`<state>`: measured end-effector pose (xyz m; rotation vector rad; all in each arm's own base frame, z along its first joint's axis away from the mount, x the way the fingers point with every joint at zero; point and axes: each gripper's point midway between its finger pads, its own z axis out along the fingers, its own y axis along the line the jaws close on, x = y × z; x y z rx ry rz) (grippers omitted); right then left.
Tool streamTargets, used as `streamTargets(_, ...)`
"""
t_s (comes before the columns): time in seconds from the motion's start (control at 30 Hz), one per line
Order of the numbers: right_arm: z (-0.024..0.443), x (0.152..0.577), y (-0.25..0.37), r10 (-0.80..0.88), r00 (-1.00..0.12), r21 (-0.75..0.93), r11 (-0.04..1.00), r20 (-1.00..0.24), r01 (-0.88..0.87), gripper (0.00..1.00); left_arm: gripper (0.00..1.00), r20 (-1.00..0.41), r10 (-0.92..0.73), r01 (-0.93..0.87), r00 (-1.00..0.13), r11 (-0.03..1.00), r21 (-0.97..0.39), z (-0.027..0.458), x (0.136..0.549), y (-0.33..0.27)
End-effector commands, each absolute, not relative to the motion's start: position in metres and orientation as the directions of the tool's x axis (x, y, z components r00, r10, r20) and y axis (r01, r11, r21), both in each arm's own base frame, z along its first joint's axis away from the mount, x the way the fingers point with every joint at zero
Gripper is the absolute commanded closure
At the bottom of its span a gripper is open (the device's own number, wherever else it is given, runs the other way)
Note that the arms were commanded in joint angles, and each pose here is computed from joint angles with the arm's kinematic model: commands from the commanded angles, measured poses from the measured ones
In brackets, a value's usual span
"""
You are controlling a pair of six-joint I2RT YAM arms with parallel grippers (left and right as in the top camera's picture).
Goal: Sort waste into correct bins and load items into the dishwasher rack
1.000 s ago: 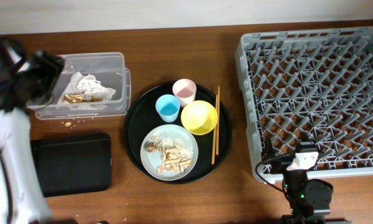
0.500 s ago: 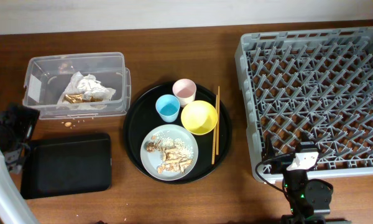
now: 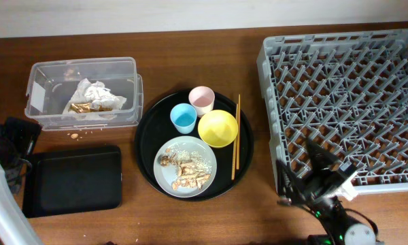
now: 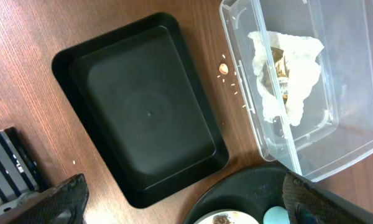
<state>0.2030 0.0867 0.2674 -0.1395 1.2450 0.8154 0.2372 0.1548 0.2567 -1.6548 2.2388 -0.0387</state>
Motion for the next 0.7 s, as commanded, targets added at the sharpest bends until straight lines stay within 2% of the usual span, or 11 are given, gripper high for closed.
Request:
streamTargets(0.0, 0.273, 0.179, 0.112, 0.647, -0.253, 0.593, 0.383, -0.72, -0.709, 0.01, 0.01, -0.282, -0.924, -0.921, -0.258, 0.324, -0.217, 0.258, 0.235, 0.158)
streamTargets(0.07, 0.288, 0.178, 0.104, 0.713, -0.245, 0.629, 0.339, -0.657, -0.7, 0.01, 0.01, -0.282, -0.924, -0.921, -0.258, 0.324, -0.217, 0.258, 0.235, 0.158)
streamTargets(0.23, 0.329, 0.171, 0.1, 0.732, -0.213, 0.618, 0.34, -0.647, -0.709, 0.01, 0.01, -0.282, -0.924, -0.921, -0.258, 0.324, -0.217, 0.258, 0.235, 0.158)
streamTargets(0.33, 0.349, 0.181, 0.108, 0.635, -0.227, 0.587, 0.439, -0.739, -0.68, 0.01, 0.01, -0.282, -0.924, -0.921, -0.258, 0.324, -0.217, 0.258, 0.235, 0.158)
streamTargets(0.47, 0.369, 0.207, 0.123, 0.454, -0.351, 0.563, 0.515, -0.819, -0.646, 0.01, 0.01, -0.282, -0.924, -0.921, -0.258, 0.324, -0.217, 0.258, 0.235, 0.158)
streamTargets(0.57, 0.385, 0.236, 0.135, 0.323, -0.485, 0.58, 0.527, -0.813, -0.622, 0.01, 0.01, -0.282, -0.924, -0.921, -0.258, 0.324, -0.217, 0.258, 0.235, 0.158)
streamTargets(0.67, 0.393, 0.256, 0.151, 0.216, -0.553, 0.563, 0.571, -0.805, -0.597, 0.01, 0.01, -0.282, -0.924, -0.921, -0.258, 0.324, -0.217, 0.258, 0.235, 0.158)
